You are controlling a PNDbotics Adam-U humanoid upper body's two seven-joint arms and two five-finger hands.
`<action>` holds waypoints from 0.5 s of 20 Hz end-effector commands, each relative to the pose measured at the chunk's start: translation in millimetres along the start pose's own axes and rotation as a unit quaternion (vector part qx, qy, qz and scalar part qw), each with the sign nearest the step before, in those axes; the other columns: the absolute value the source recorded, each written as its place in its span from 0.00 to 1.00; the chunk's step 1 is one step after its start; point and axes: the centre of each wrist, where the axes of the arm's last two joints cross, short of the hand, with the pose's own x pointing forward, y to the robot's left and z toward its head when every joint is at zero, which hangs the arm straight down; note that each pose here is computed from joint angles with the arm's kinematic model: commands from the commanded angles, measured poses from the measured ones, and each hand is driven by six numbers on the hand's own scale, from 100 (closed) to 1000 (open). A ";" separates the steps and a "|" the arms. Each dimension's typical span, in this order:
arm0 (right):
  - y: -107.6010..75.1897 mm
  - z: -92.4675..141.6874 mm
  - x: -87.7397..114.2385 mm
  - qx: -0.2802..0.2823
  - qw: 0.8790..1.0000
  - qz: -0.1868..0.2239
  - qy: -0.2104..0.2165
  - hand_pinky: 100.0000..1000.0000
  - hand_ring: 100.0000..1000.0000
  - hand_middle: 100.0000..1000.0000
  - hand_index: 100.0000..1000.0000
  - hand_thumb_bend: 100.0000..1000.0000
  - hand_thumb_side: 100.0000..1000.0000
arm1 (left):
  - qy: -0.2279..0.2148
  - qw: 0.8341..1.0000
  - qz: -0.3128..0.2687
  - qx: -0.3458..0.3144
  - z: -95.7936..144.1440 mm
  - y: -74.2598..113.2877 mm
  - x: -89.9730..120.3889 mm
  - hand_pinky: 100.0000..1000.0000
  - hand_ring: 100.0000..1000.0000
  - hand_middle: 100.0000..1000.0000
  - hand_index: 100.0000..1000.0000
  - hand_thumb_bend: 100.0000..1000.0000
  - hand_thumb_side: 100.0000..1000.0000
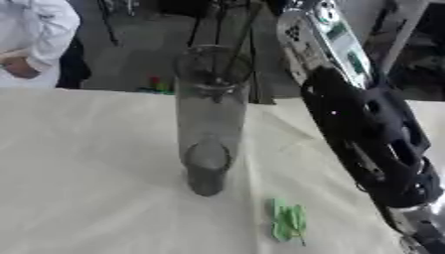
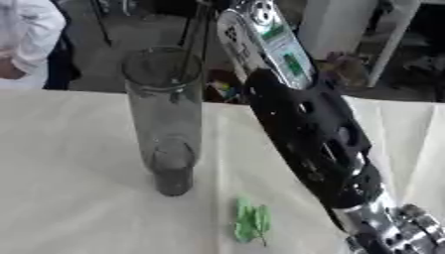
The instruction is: Arrange flowers into the vase.
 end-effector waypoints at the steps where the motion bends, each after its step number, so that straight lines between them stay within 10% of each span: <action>1: -3.8 -4.7 5.6 -0.003 1.000 0.017 -0.008 0.00 0.00 0.00 0.00 0.00 0.71 | -0.020 1.000 0.002 0.003 -8.2 1.8 6.3 0.82 0.94 0.88 0.94 0.00 1.00; 10: -4.9 -2.3 -0.4 -0.006 0.999 0.031 0.012 0.00 0.00 0.00 0.00 0.00 0.73 | -0.022 1.000 0.003 0.006 -9.1 1.9 6.6 0.82 0.94 0.88 0.94 0.00 1.00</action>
